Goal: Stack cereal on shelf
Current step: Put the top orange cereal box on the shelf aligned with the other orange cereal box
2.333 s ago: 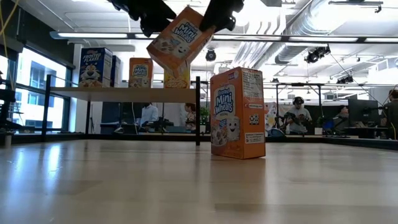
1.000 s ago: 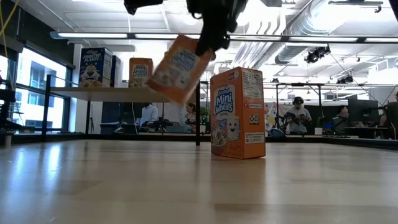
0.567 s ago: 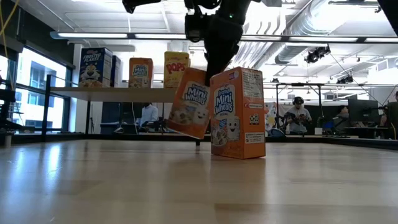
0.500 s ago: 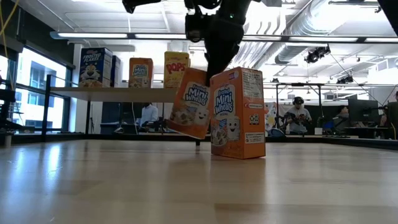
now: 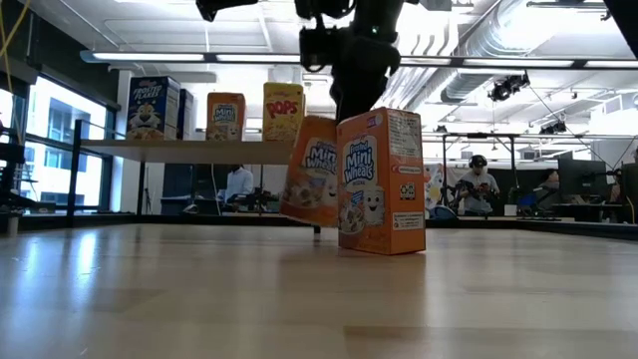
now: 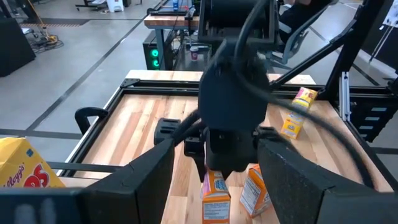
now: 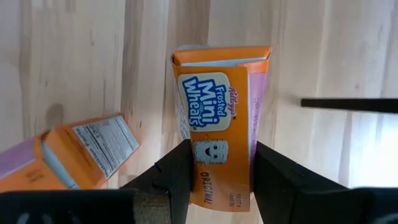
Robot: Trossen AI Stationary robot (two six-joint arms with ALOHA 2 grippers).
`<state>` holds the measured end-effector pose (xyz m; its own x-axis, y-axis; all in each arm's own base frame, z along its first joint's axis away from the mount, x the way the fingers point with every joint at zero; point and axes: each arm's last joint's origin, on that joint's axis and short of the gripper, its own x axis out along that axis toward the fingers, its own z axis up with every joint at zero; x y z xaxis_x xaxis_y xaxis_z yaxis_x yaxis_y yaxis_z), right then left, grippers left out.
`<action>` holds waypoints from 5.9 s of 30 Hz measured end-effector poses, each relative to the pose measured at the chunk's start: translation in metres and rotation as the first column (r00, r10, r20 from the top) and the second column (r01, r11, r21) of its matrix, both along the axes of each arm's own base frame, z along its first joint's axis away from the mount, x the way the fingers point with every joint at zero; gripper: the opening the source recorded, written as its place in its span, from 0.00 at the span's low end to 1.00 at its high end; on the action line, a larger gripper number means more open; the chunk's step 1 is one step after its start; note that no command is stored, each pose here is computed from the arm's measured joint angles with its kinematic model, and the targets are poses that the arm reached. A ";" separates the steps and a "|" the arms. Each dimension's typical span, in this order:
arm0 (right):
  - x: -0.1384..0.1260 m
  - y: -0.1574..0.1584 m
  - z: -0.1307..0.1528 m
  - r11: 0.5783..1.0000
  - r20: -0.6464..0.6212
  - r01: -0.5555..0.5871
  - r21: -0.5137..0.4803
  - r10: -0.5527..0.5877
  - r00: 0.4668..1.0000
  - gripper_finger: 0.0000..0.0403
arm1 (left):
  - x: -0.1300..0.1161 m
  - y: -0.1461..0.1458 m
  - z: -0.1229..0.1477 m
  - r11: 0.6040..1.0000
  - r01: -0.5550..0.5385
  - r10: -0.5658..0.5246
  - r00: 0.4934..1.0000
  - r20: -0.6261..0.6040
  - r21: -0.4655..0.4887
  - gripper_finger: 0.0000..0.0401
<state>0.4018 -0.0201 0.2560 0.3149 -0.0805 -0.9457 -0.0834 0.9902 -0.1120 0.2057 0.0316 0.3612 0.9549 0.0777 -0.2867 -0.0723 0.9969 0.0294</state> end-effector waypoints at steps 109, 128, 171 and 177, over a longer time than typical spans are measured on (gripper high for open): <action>-0.284 0.013 -0.027 0.985 0.876 0.051 0.167 -0.172 0.451 0.51 | 0.006 0.001 -0.008 0.999 -0.029 0.026 0.998 -0.053 -0.046 0.56; -0.295 0.012 -0.075 0.966 0.876 0.098 0.241 -0.260 0.407 0.51 | 0.048 0.008 -0.037 0.998 -0.042 0.034 0.990 -0.139 -0.054 0.56; -0.297 0.012 -0.085 0.925 0.797 0.142 0.353 -0.377 0.472 0.51 | 0.103 -0.003 -0.090 0.995 -0.075 0.088 0.962 -0.258 0.060 0.56; -0.297 0.012 -0.085 0.925 0.797 0.142 0.353 -0.377 0.472 0.51 | 0.105 -0.009 -0.088 0.995 -0.067 0.081 0.968 -0.236 0.068 0.56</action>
